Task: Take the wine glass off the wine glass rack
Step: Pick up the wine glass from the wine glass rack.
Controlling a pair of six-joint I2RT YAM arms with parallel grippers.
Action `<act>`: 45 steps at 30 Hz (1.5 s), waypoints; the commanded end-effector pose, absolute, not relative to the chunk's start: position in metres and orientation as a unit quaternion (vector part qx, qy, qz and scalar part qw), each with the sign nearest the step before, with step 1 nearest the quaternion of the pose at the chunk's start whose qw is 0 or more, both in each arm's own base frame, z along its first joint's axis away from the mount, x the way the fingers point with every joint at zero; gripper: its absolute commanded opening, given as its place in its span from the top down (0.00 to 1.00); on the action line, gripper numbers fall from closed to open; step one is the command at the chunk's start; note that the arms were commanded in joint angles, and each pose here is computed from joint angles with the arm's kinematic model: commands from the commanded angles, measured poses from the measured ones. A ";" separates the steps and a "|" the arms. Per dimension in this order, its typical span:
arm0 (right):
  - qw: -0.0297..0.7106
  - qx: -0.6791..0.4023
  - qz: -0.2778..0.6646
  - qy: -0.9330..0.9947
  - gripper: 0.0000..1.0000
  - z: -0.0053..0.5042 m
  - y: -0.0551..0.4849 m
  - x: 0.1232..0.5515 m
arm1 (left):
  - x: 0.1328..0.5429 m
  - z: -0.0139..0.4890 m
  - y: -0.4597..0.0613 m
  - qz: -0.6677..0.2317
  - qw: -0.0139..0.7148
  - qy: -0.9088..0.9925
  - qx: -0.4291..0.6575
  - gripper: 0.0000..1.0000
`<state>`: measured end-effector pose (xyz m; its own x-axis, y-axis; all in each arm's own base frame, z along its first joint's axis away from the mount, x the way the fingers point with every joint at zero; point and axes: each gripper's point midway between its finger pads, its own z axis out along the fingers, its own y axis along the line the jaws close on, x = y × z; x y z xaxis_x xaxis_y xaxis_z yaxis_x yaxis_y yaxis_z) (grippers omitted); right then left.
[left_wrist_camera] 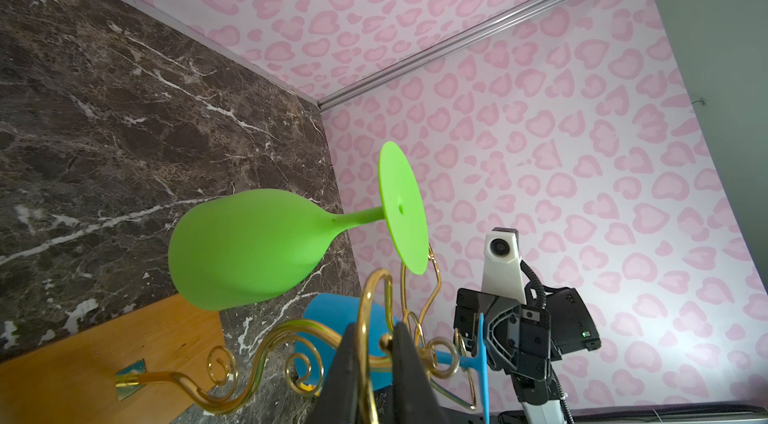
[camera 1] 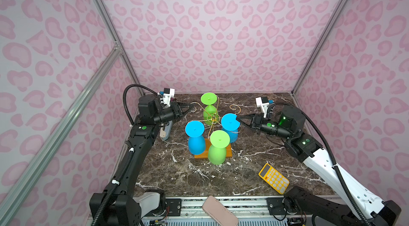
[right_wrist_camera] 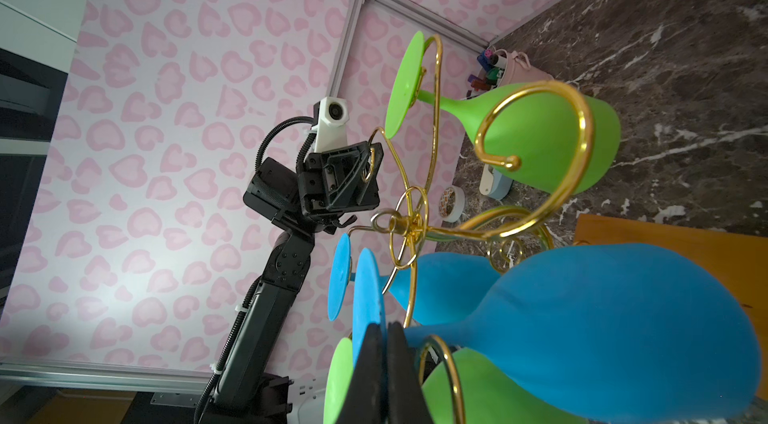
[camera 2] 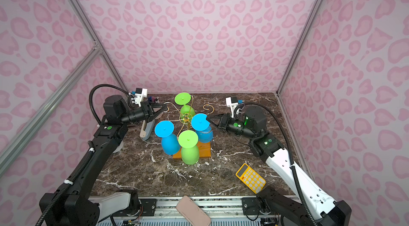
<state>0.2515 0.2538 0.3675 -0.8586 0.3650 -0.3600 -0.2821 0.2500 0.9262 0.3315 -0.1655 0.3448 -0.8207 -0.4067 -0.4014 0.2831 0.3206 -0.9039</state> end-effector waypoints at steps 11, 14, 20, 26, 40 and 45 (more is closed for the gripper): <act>0.310 0.056 0.603 0.733 1.00 0.374 0.229 0.277 | 0.336 0.340 -0.163 -0.566 0.315 0.761 -0.032 0.86; 0.320 0.063 0.602 0.729 1.00 0.378 0.219 0.279 | 0.336 0.341 -0.163 -0.565 0.316 0.761 -0.031 0.84; 0.324 0.075 0.595 0.732 1.00 0.373 0.205 0.278 | 0.335 0.344 -0.163 -0.565 0.319 0.760 -0.029 0.70; 0.334 0.085 0.588 0.732 1.00 0.374 0.189 0.273 | 0.333 0.347 -0.161 -0.562 0.326 0.760 -0.025 0.36; 0.357 0.094 0.564 0.739 1.00 0.377 0.168 0.272 | 0.313 0.344 -0.132 -0.549 0.340 0.762 -0.050 0.33; 0.366 0.088 0.553 0.743 1.00 0.382 0.165 0.274 | 0.296 0.346 -0.116 -0.533 0.356 0.765 -0.061 0.35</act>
<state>0.2745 0.1644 0.3790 -0.7213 0.5552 -0.4140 -0.2464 0.3529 0.9026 0.3067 -0.1192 0.3458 -0.7411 -0.4856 -0.4636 0.2730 0.4129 -0.8689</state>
